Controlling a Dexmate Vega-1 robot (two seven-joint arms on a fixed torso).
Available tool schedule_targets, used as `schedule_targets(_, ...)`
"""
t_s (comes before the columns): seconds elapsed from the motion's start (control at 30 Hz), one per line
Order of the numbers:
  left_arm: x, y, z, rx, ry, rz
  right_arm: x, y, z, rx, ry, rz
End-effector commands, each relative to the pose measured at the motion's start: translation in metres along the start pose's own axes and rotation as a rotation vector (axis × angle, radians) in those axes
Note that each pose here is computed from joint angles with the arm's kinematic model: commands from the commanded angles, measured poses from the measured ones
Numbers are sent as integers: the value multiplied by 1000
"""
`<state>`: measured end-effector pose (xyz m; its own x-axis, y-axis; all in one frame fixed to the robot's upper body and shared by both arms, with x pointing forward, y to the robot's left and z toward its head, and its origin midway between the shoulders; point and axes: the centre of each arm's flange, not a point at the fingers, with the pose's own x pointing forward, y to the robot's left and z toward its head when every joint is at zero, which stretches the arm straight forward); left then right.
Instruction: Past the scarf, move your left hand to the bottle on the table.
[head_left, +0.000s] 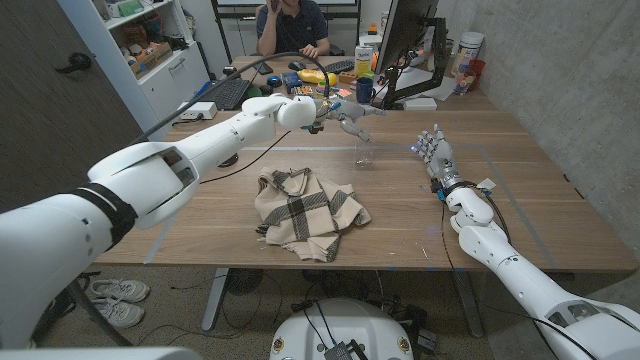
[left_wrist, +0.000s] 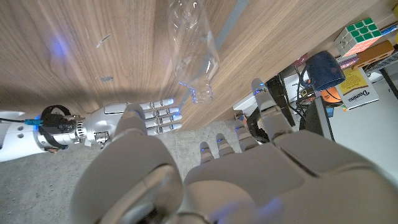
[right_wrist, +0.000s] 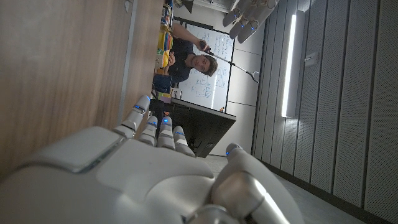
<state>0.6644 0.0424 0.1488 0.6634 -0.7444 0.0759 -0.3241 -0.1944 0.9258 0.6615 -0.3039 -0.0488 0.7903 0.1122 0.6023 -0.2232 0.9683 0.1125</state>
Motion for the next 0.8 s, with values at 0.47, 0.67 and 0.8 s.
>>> schedule_targets(0.47,10,-1,12,35,20,-40,-4,-12,0,4,-8,-7)
schedule_targets(0.67,10,-1,13,40,24,-43,-4,-13,1,2,-8,-6)
schedule_targets(0.8,10,-2,13,40,26,-46,-4,-13,1,2,-7,-5)
